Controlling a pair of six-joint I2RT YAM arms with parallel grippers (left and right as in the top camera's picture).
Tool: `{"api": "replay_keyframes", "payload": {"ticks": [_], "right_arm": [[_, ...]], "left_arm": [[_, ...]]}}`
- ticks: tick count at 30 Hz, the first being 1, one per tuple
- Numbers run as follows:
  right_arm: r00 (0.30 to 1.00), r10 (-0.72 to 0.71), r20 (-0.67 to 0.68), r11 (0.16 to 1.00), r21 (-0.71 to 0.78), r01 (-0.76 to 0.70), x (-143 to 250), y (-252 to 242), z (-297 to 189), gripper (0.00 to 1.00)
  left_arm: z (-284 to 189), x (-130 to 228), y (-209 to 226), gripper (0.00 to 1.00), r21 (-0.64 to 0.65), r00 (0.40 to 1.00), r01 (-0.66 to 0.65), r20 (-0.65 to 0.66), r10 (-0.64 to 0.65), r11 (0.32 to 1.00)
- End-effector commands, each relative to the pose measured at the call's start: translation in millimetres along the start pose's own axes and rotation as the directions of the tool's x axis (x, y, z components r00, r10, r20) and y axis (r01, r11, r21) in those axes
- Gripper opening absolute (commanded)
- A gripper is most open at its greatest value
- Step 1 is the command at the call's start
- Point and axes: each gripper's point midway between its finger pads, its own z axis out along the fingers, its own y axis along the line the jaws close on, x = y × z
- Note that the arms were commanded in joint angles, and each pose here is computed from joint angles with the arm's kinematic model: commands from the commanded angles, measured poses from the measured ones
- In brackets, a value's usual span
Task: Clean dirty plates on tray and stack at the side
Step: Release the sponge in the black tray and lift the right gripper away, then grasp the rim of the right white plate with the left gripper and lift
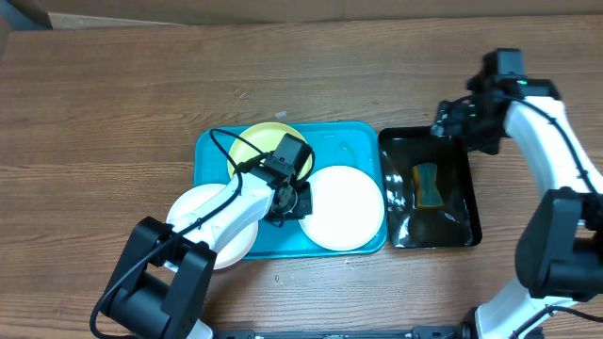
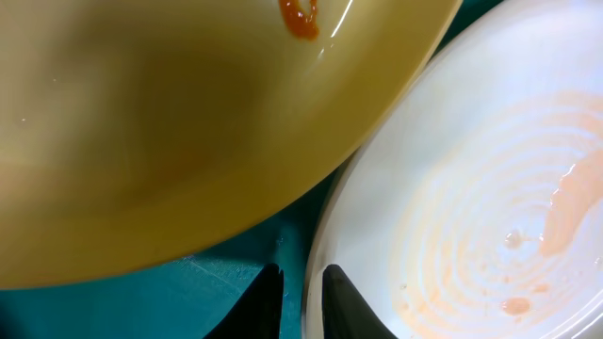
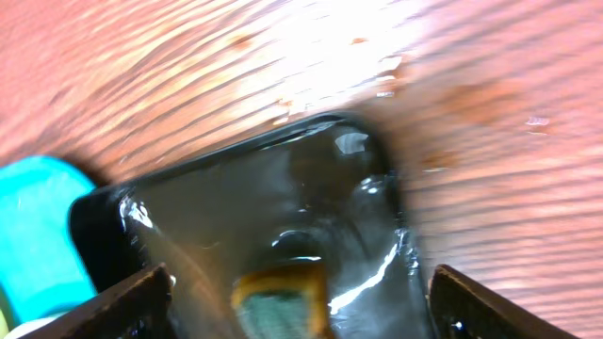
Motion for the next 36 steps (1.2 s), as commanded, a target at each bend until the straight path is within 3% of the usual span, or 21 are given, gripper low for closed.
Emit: {"api": "replay_keyframes", "payload": {"ticks": [1, 5, 24, 36], "right_arm": [[0.995, 0.091, 0.029, 0.995, -0.031, -0.091, -16.0, -26.2, -13.5, 1.00], [0.988, 0.153, 0.022, 0.988, -0.019, -0.153, -16.0, -50.3, -17.7, 1.00], [0.982, 0.181, 0.048, 0.983, -0.019, -0.181, -23.0, -63.2, -20.5, 1.00], [0.982, 0.182, 0.048, 0.983, -0.019, -0.181, -23.0, -63.2, -20.5, 1.00]], "left_arm": [[4.1, 4.0, 2.6, 0.17, -0.008, 1.000, 0.004, -0.018, -0.005, 1.000], [4.1, 3.7, 2.2, 0.04, -0.006, 1.000, 0.004, -0.017, -0.004, 1.000], [-45.6, -25.7, -21.1, 0.04, -0.017, 0.993, -0.117, 0.006, 0.117, 0.993], [-98.8, -60.0, -14.1, 0.04, -0.176, 0.980, -0.151, 0.100, 0.170, 0.973]]}}
